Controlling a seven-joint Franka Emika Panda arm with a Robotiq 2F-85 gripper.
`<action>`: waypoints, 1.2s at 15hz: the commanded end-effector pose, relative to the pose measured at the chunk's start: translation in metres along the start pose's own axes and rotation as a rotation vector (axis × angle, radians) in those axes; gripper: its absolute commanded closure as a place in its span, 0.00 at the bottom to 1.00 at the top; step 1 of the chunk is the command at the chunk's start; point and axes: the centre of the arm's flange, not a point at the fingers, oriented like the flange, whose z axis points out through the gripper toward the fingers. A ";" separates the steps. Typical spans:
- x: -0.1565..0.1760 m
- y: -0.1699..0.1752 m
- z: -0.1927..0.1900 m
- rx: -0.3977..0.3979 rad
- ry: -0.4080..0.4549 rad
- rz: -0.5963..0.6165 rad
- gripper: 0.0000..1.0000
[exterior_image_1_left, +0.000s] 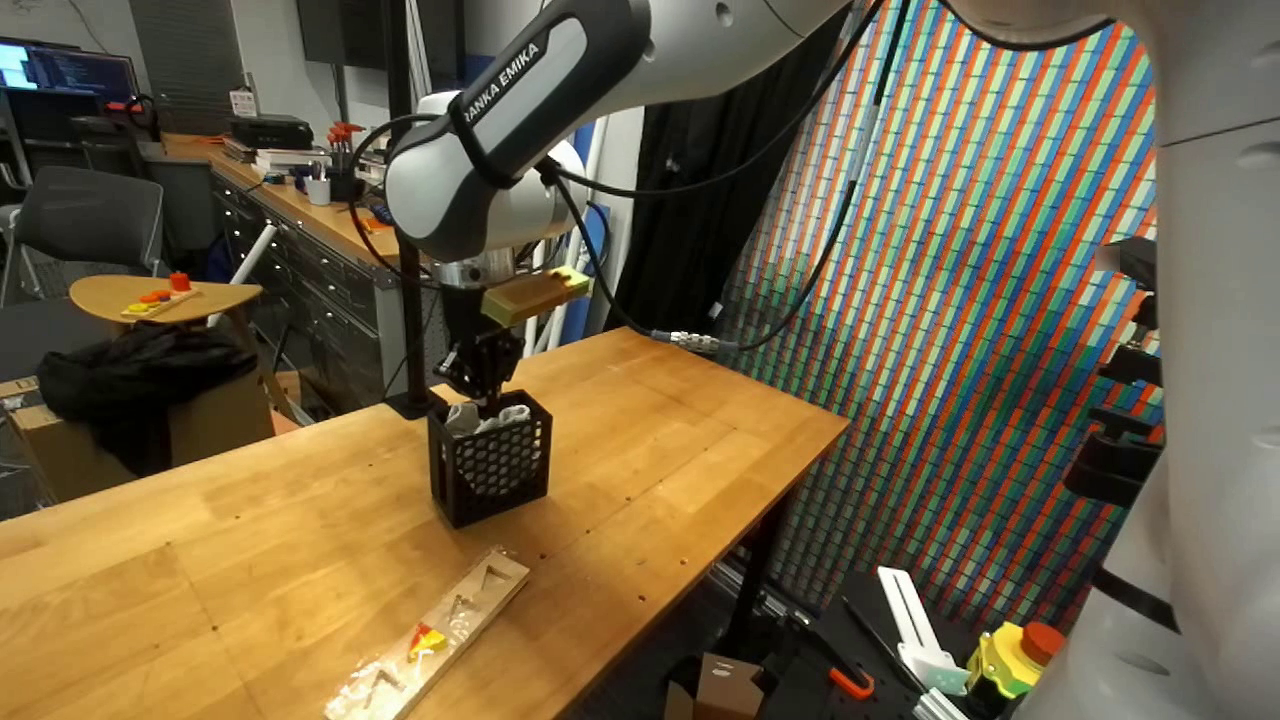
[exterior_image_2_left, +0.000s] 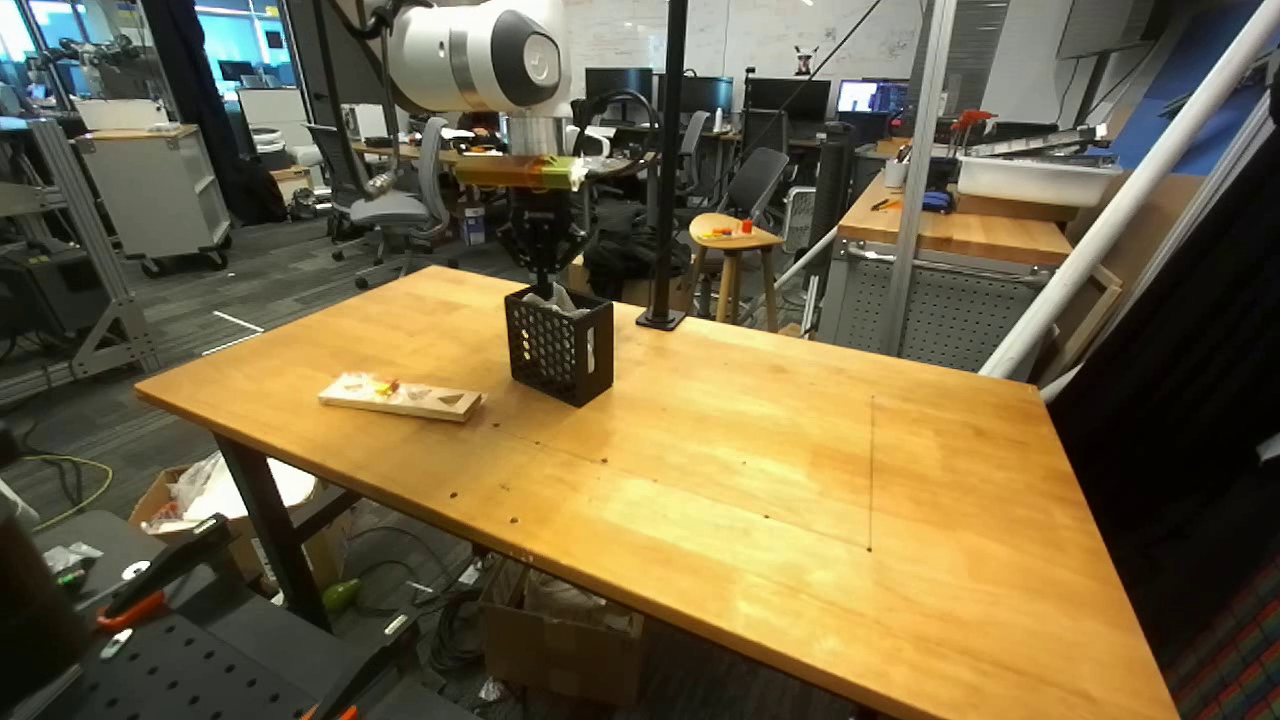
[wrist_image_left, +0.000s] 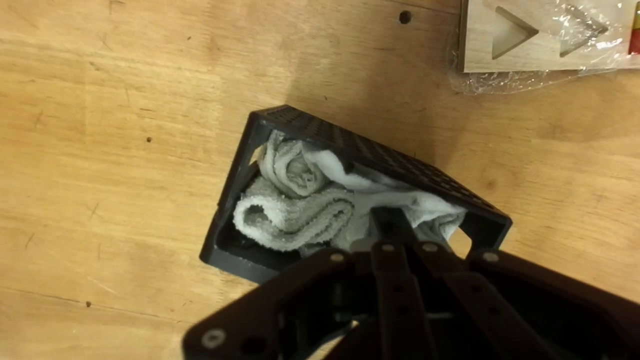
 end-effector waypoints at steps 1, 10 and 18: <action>0.011 0.001 0.007 -0.005 0.008 -0.016 0.99; 0.017 -0.004 0.059 0.048 -0.009 -0.034 0.99; 0.019 -0.018 0.105 0.167 -0.027 -0.048 0.99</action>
